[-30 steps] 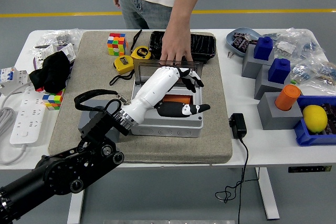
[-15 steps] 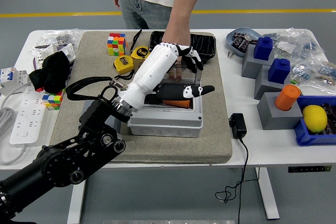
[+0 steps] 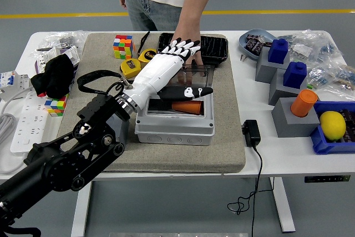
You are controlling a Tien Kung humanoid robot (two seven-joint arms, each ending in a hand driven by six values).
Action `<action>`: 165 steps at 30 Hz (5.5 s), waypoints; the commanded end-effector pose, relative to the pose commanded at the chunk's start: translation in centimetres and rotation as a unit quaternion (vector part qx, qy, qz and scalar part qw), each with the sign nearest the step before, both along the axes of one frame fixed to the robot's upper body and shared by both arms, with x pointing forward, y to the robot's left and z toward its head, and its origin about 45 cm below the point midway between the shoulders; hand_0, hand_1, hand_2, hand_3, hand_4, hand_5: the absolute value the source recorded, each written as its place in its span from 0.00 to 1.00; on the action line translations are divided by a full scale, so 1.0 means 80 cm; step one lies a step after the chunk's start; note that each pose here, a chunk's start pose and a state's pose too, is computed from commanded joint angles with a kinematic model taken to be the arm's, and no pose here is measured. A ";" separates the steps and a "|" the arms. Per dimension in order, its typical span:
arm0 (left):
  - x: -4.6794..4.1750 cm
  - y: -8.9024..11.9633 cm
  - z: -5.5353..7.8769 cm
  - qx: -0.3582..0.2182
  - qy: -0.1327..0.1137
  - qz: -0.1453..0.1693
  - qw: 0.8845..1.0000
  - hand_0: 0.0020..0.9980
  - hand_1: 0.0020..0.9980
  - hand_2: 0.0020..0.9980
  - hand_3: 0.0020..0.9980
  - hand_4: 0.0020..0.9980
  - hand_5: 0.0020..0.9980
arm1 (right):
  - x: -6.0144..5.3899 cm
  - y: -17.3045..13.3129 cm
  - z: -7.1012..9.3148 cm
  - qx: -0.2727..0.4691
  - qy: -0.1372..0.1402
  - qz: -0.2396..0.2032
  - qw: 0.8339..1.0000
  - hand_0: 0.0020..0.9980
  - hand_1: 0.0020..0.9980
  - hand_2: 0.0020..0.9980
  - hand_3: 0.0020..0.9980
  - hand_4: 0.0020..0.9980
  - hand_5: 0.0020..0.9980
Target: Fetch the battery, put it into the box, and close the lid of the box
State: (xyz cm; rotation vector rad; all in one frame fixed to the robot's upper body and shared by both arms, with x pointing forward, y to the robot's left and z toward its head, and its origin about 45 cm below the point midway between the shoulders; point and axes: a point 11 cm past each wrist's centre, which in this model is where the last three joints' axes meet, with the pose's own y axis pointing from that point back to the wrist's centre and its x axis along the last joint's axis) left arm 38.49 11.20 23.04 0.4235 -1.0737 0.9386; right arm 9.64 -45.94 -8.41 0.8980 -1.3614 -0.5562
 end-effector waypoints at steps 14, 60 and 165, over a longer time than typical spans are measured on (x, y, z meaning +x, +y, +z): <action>0.016 0.014 -0.011 0.090 -0.008 0.029 0.995 1.00 1.00 1.00 0.89 1.00 1.00 | -0.002 0.000 0.000 0.000 0.003 0.002 1.000 0.81 0.78 0.74 0.75 0.98 0.66; -0.030 -0.007 -0.061 0.171 0.014 -0.021 0.985 1.00 1.00 0.96 0.65 1.00 1.00 | 0.000 -0.001 0.000 0.002 0.002 0.000 1.000 0.81 0.77 0.74 0.74 0.98 0.66; -0.084 0.350 0.003 -0.509 0.107 0.349 0.779 0.93 0.96 0.93 0.88 1.00 1.00 | -0.012 0.008 -0.006 0.010 0.009 -0.004 1.000 0.81 0.77 0.74 0.75 0.98 0.66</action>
